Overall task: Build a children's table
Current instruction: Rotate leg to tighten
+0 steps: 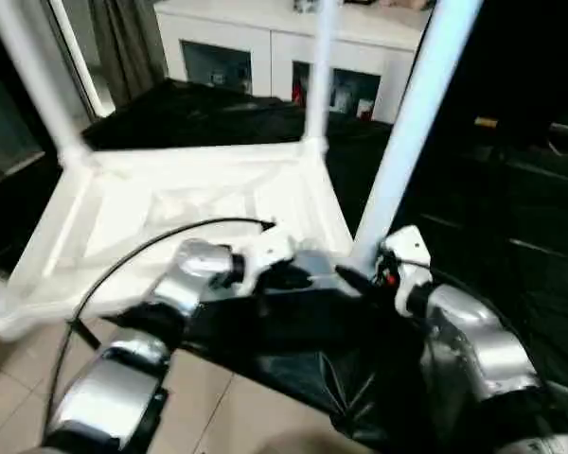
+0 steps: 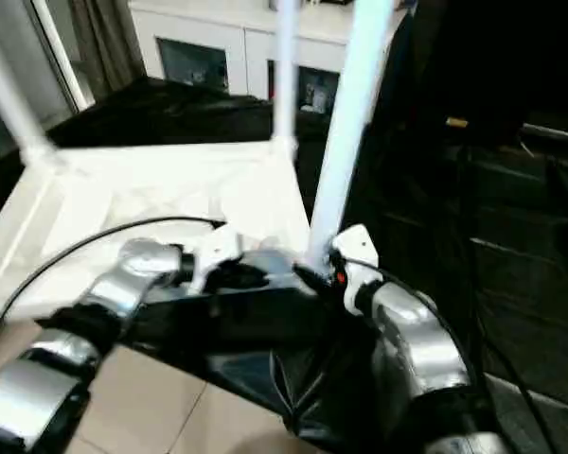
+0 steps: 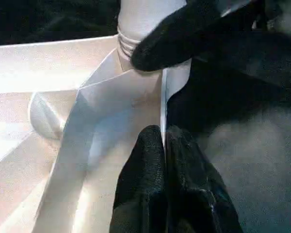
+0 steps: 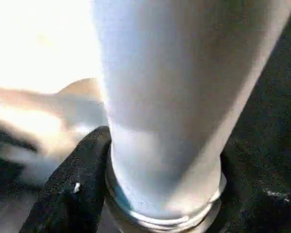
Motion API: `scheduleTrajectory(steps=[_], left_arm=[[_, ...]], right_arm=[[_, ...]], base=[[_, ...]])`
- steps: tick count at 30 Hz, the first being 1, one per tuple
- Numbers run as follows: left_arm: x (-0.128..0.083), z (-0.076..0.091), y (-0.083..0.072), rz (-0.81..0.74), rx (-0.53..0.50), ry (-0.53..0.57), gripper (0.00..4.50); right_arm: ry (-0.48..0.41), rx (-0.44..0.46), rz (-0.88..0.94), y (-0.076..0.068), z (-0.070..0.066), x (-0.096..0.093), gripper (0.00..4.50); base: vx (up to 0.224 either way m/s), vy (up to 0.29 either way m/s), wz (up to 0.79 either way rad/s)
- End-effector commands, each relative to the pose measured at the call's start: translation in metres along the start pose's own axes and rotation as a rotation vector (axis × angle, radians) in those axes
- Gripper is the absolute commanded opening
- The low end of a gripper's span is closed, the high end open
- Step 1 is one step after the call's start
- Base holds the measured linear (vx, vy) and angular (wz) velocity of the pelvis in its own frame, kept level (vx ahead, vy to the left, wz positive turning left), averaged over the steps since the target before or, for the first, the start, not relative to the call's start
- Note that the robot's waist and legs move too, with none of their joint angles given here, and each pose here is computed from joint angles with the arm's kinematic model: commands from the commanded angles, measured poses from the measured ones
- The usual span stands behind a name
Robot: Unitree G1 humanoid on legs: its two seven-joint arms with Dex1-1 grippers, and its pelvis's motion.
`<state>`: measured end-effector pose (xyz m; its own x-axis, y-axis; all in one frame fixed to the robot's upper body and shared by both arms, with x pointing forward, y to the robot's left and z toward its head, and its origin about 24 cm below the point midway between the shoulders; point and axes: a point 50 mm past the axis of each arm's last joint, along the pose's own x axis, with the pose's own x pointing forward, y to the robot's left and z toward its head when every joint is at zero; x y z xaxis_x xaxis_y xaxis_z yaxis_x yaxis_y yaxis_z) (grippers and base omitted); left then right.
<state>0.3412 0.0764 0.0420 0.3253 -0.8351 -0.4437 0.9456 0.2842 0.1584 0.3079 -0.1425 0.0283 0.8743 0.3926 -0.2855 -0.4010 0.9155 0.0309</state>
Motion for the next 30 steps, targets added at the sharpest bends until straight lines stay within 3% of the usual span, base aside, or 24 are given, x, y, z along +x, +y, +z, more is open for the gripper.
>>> scheduleTrajectory(steps=[1, 6, 8, 9, 10, 13, 14, 17, 18, 20, 21, 24, 30], left_arm=[[0.011, -0.001, 0.001, 0.108, -0.045, 0.046, 0.0], [0.025, 0.007, -0.002, 0.152, -0.034, 0.056, 0.0], [0.026, 0.007, -0.002, 0.146, -0.024, 0.057, 0.0], [0.026, 0.008, -0.001, 0.149, -0.018, 0.06, 0.0], [0.025, 0.007, -0.001, 0.145, -0.019, 0.061, 0.0], [0.022, 0.007, 0.0, 0.133, -0.001, 0.058, 0.0], [0.019, 0.006, 0.0, 0.093, 0.001, 0.041, 0.0], [0.014, 0.004, 0.001, 0.067, -0.005, 0.035, 0.0], [0.009, 0.002, 0.001, 0.026, -0.001, 0.036, 0.0], [0.007, 0.001, 0.0, 0.003, -0.001, 0.034, 0.0], [0.002, 0.0, -0.001, -0.046, 0.022, 0.019, 0.0], [-0.007, -0.004, -0.002, -0.127, 0.03, 0.02, 0.0], [-0.017, -0.004, -0.005, -0.232, 0.03, -0.034, 0.0]], right_arm=[[0.092, 0.021, -0.084, 0.009, -0.019, 0.006, 2.73], [0.07, -0.038, -0.053, 0.028, -0.017, 0.017, 2.73], [0.048, -0.022, -0.038, 0.029, -0.014, 0.017, 2.73], [0.039, -0.009, -0.04, 0.03, -0.013, 0.017, 3.28], [0.025, -0.013, -0.032, 0.03, -0.011, 0.016, 3.28], [-0.009, -0.027, -0.008, 0.027, -0.006, 0.014, 3.49], [-0.031, -0.028, 0.002, 0.021, -0.001, 0.012, 3.77], [-0.05, -0.033, 0.032, 0.014, 0.005, 0.008, 3.9], [-0.05, -0.071, 0.118, 0.007, 0.009, 0.001, 3.9], [-0.044, -0.097, 0.164, 0.004, 0.01, -0.003, 3.9], [-0.031, -0.153, 0.246, -0.001, 0.011, -0.012, 3.9], [0.014, -0.212, 0.372, -0.008, 0.009, -0.029, 3.9], [0.06, -0.244, 0.48, -0.012, 0.008, -0.042, 3.9]], base=[[0.0, 0.0, 0.0], [0.0, 0.0, 0.0], [0.0, 0.0, 0.0], [0.0, 0.0, 0.0], [0.0, 0.0, 0.0], [0.0, 0.0, 0.0], [0.0, 0.0, 0.0], [0.0, 0.0, 0.0], [0.0, 0.0, 0.0], [0.0, 0.0, 0.0], [0.0, 0.0, 0.0], [0.0, 0.0, 0.0], [0.0, 0.0, 0.0]])
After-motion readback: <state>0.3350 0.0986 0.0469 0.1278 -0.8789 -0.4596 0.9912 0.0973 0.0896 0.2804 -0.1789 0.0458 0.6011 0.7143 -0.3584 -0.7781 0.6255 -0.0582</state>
